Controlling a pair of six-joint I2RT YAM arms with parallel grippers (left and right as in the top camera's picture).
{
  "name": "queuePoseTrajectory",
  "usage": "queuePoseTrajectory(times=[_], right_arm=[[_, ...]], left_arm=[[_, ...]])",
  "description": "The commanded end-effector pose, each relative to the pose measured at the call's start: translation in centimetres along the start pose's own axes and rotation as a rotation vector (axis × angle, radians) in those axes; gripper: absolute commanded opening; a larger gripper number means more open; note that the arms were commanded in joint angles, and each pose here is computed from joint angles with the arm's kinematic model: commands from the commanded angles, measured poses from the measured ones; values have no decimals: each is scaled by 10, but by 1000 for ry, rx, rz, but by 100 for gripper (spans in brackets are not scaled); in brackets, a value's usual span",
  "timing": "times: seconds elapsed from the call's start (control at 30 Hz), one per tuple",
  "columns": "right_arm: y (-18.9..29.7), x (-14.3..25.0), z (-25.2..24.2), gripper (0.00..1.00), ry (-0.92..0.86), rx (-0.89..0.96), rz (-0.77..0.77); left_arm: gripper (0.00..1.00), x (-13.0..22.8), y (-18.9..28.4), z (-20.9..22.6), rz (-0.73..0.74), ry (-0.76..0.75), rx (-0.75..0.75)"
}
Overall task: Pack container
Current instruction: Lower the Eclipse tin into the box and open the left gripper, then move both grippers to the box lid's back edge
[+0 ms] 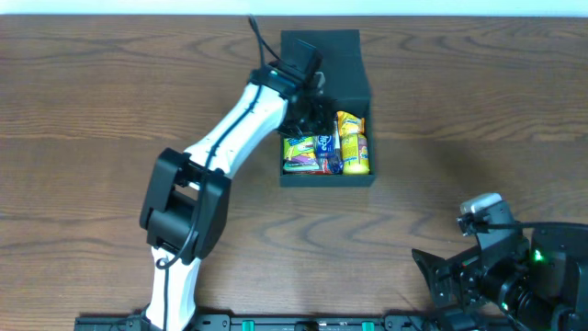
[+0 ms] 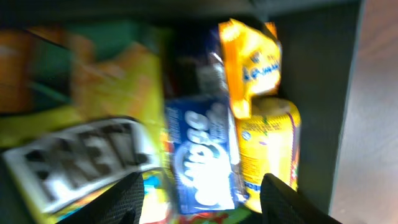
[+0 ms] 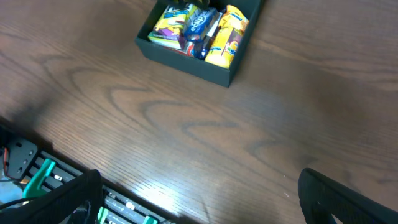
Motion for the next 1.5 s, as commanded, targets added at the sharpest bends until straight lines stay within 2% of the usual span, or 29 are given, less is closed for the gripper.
queuePoseTrajectory(times=[0.0,0.1,0.23,0.6,1.0,1.1,1.17,1.23,1.37,1.47], right_arm=[[1,-1,-1,99,-17,8,-7],[1,-1,-1,99,-17,8,-7],[1,-1,-1,99,-17,8,-7],[1,-1,-1,99,-17,8,-7],[1,-2,-1,99,-16,7,-12],[2,-11,1,99,-11,-8,-64],[3,-21,11,99,-93,-100,-110],[4,-25,12,99,-143,-112,-132],[7,-54,16,99,-163,-143,-274],[2,-73,17,99,-155,-156,-322]], left_arm=[[62,-30,55,8,-181,-44,-43],[63,-50,91,21,-319,-58,-83],[63,-62,116,43,-413,-47,-146],[62,-66,139,101,-447,-31,-298],[63,-67,142,114,-457,-6,-342],[63,-67,141,115,-454,-6,-342],[63,-67,140,115,-453,-5,-342],[63,-67,140,115,-453,-5,-342],[62,-67,140,114,-453,-2,-335],[60,-67,140,112,-454,-9,-315]])
Point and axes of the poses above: each gripper's point midway between its finger pads, its own y axis back along the fingers, its own z axis along the line the jaws close on, x = y × z, the point moved 7 cm from there along y, back along the fingers, and after that the axes turned 12 degrees about -y, right-handed, at the moved point
